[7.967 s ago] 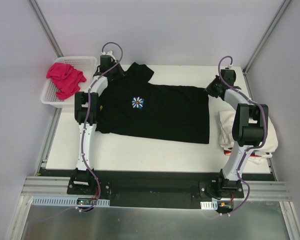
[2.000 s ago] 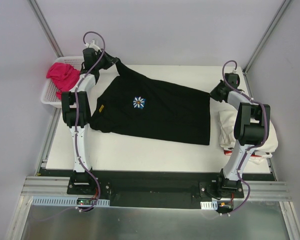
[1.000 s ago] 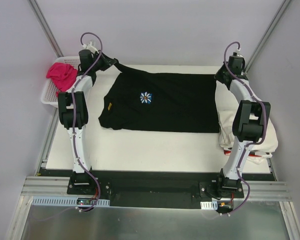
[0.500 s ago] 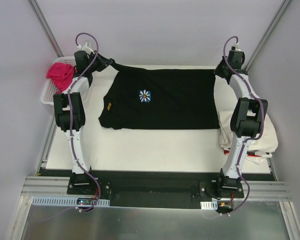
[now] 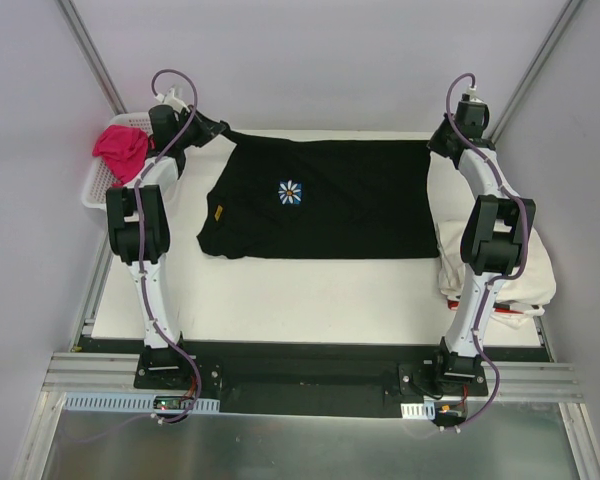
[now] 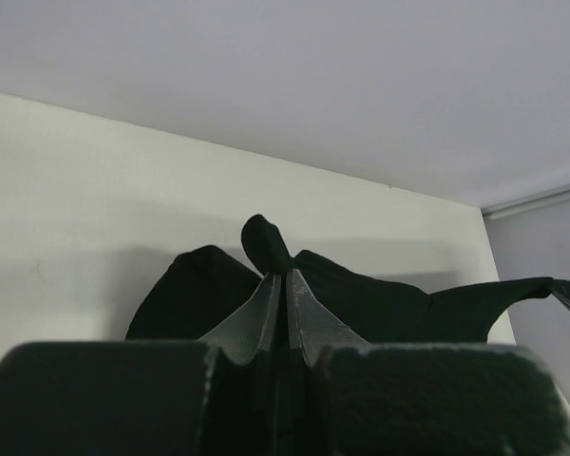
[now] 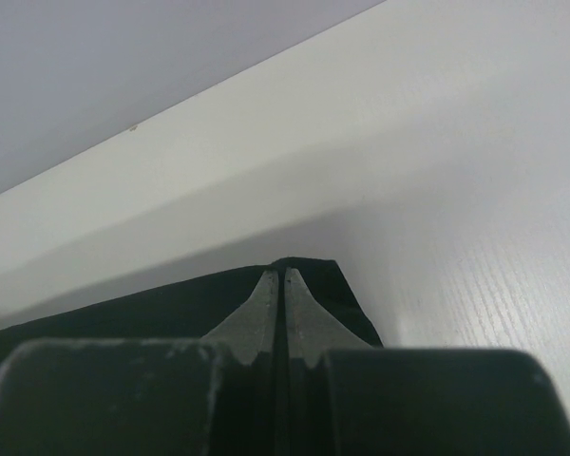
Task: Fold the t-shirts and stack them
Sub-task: Grap the side of the flattened tshirt furthest away from the robot with both arms, then fold the other side of the tshirt into a rectangle
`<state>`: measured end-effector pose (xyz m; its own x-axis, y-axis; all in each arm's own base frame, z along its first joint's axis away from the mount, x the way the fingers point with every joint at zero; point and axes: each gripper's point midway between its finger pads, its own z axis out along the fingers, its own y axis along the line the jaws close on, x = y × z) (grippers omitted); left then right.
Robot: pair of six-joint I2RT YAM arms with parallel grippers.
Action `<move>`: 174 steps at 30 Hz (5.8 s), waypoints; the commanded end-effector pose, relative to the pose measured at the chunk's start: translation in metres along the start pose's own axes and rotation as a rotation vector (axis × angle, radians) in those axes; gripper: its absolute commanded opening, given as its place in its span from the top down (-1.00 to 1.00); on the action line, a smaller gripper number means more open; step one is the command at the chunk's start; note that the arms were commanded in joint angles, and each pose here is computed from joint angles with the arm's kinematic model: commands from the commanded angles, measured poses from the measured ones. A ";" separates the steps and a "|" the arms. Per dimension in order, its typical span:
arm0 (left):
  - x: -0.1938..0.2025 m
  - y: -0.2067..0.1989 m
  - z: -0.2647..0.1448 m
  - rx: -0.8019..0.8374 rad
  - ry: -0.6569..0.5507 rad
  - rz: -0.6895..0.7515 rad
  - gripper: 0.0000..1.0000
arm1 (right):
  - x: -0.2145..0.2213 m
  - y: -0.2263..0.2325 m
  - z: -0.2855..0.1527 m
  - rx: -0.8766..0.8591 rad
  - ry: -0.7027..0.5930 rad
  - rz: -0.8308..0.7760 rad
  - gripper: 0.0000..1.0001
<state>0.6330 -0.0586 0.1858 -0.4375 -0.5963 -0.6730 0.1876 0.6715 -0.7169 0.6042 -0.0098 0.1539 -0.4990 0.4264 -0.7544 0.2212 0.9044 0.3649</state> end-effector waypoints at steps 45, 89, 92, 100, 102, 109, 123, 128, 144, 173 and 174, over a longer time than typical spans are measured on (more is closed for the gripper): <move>0.002 -0.049 -0.084 0.025 -0.086 0.018 1.00 | 0.013 -0.016 -0.064 -0.015 -0.056 0.122 0.98; 0.088 -0.040 -0.105 0.006 0.054 -0.088 1.00 | 0.049 -0.025 -0.098 0.051 0.114 0.145 0.99; 0.090 -0.041 -0.107 0.003 0.057 -0.083 1.00 | 0.050 -0.025 -0.098 0.058 0.129 0.145 0.97; 0.110 -0.039 -0.105 0.004 0.102 -0.096 1.00 | 0.058 -0.029 -0.093 0.072 0.160 0.155 0.95; 0.116 -0.039 -0.103 0.007 0.112 -0.095 1.00 | 0.060 -0.030 -0.093 0.076 0.165 0.154 0.95; 0.129 -0.036 -0.096 0.019 0.137 -0.108 1.00 | 0.066 -0.037 -0.096 0.105 0.172 0.141 0.62; 0.127 -0.034 -0.097 0.005 0.136 -0.079 1.00 | 0.053 -0.034 -0.102 0.112 0.136 0.167 0.49; 0.127 -0.038 -0.102 0.006 0.130 -0.072 1.00 | 0.056 -0.021 -0.101 0.068 0.146 0.172 0.52; 0.155 -0.033 -0.137 -0.041 0.167 -0.094 0.31 | 0.090 0.087 -0.097 -0.181 0.227 0.117 0.54; 0.030 -0.130 -0.116 -0.021 0.056 0.186 -0.99 | 0.097 0.188 -0.071 -0.392 0.250 0.021 0.73; 0.039 -0.127 -0.111 -0.017 0.081 0.159 -0.98 | 0.098 0.198 -0.070 -0.424 0.260 0.017 0.73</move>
<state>0.4911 -0.1066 0.3165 -0.3451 -0.4507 -0.8233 0.2823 0.7867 -0.5490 0.5252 0.1756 0.1794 -0.6976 0.4008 -0.5940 -0.0125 0.8220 0.5693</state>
